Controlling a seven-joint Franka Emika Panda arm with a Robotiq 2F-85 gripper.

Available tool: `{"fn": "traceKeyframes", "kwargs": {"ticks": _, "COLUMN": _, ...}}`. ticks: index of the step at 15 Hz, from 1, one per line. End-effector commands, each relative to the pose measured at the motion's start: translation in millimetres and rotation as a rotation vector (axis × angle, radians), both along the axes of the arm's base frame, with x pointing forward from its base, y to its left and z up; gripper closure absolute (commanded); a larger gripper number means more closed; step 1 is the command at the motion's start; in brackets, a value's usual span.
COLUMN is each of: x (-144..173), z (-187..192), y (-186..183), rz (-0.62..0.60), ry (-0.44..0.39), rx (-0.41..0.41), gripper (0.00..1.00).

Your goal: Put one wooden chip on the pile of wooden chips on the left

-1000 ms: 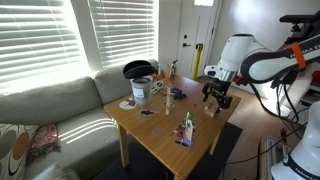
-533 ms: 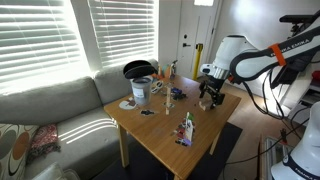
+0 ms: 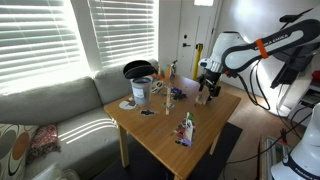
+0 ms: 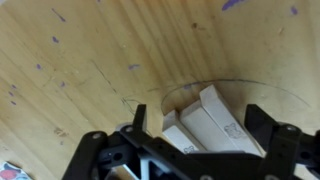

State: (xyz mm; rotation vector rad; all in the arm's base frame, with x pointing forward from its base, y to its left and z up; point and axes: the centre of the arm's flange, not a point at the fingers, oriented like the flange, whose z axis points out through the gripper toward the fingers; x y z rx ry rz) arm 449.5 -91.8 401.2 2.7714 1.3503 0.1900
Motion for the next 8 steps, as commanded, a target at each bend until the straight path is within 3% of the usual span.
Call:
{"fn": "traceKeyframes", "kwargs": {"ticks": 1, "x": -18, "z": 35, "y": 33, "rz": 0.132, "ry": 0.07, "rx": 0.07, "gripper": 0.0}}
{"fn": "traceKeyframes", "kwargs": {"ticks": 5, "x": -51, "z": 63, "y": 61, "rz": 0.369, "ry": 0.142, "rx": 0.033, "gripper": 0.0}}
{"fn": "traceKeyframes", "kwargs": {"ticks": 8, "x": -61, "z": 76, "y": 60, "rz": 0.433, "ry": 0.125, "rx": -0.054, "gripper": 0.0}}
